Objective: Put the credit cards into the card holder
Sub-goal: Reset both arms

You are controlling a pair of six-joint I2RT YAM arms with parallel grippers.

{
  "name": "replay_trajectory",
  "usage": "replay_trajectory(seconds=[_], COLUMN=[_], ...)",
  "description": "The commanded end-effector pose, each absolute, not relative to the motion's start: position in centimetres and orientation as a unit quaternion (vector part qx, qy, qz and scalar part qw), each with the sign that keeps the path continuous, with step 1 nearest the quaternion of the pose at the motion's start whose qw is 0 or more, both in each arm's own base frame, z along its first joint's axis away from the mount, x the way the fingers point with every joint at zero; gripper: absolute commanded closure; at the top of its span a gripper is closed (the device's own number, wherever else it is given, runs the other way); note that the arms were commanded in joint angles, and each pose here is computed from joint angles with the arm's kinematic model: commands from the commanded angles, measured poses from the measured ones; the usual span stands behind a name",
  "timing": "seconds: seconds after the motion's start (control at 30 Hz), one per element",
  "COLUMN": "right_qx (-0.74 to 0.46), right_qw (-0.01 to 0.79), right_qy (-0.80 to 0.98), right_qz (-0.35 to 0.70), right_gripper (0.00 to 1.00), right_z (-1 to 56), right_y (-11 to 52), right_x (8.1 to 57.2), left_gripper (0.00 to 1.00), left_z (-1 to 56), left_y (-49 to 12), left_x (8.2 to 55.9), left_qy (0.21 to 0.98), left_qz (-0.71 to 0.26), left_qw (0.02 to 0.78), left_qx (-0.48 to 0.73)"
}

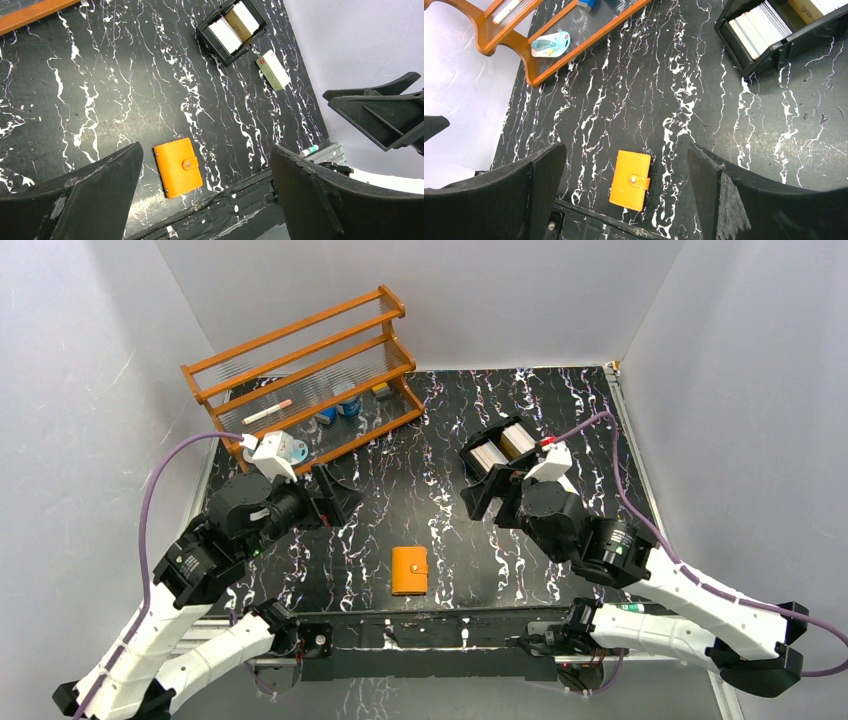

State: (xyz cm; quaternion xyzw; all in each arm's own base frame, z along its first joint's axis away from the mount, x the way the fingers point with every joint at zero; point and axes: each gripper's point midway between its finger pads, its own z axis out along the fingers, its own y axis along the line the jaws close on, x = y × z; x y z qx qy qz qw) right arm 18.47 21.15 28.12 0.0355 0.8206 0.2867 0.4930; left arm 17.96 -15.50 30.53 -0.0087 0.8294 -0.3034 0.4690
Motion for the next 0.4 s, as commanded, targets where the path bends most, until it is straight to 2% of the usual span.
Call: replay_trajectory(seconds=[0.0,0.37], right_qx=[0.045,0.058], right_qw=[0.504,0.512], right_qy=[0.811,0.819], right_qz=[0.293,0.253], right_gripper=[0.02,0.02], right_z=[28.6,28.2], right_y=[21.6,20.3], right_x=[19.0,19.5], left_gripper=[0.01,0.02], left_z=[30.9,29.3], left_y=[-15.0,-15.2], left_x=[18.0,18.3], left_qy=[0.822,0.831], left_qz=[-0.303,-0.292], left_qw=[0.483,0.473], left_qx=[-0.014,-0.013])
